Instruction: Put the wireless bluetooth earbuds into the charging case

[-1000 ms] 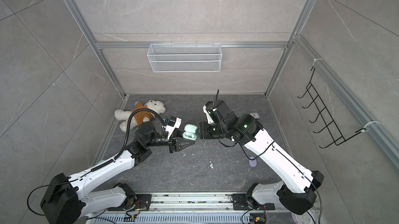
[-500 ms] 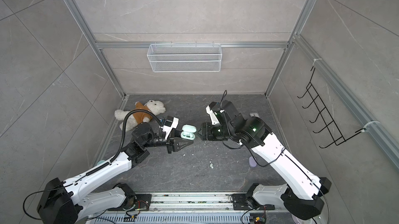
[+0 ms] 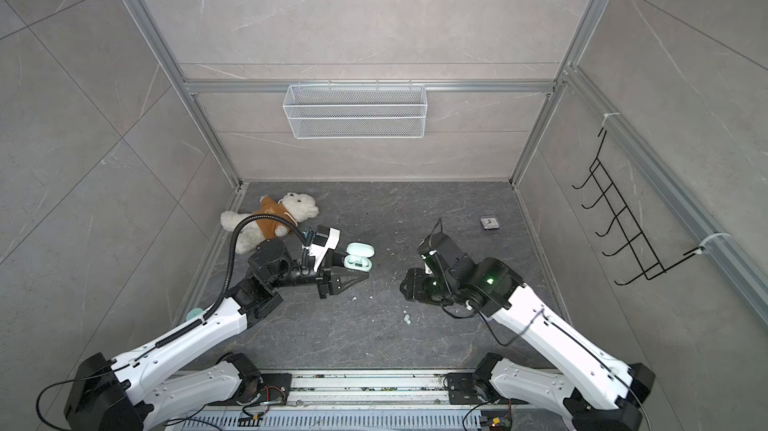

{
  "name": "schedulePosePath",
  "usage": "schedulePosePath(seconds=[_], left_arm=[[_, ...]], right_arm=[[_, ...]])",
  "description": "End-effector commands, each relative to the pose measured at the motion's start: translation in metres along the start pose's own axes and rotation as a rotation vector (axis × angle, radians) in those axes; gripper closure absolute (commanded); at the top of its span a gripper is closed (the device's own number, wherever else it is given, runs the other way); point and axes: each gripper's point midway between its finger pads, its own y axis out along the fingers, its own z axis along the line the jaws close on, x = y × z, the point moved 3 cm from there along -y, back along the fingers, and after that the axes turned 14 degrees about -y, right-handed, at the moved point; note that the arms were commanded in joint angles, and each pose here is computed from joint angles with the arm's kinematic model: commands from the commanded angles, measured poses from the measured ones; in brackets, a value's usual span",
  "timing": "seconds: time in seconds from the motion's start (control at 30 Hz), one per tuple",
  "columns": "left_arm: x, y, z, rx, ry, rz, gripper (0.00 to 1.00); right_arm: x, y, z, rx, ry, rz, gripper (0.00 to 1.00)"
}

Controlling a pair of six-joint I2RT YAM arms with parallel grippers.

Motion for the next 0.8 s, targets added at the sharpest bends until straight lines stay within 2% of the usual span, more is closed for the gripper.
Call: schedulePosePath(seconds=[0.0,0.2,0.33,0.53,0.77], left_arm=[[0.003,-0.006,-0.008,0.002,0.036,-0.024,0.68],[0.0,-0.011,-0.01,0.012,0.031,-0.028,0.67],[0.0,-0.013,-0.011,0.019,0.037,-0.034,0.67],[-0.002,-0.013,-0.01,0.023,0.034,-0.031,0.68],[-0.002,-0.014,-0.01,0.031,0.037,-0.034,0.68]], right_arm=[[-0.004,0.036,-0.011,-0.047,0.063,0.028,0.45],[-0.022,0.095,-0.03,-0.14,0.163,0.14,0.48],[-0.032,0.121,-0.041,-0.184,0.227,0.173,0.49],[-0.036,0.147,-0.046,-0.229,0.274,0.225,0.53],[-0.039,0.162,-0.054,-0.268,0.283,0.245,0.56]])
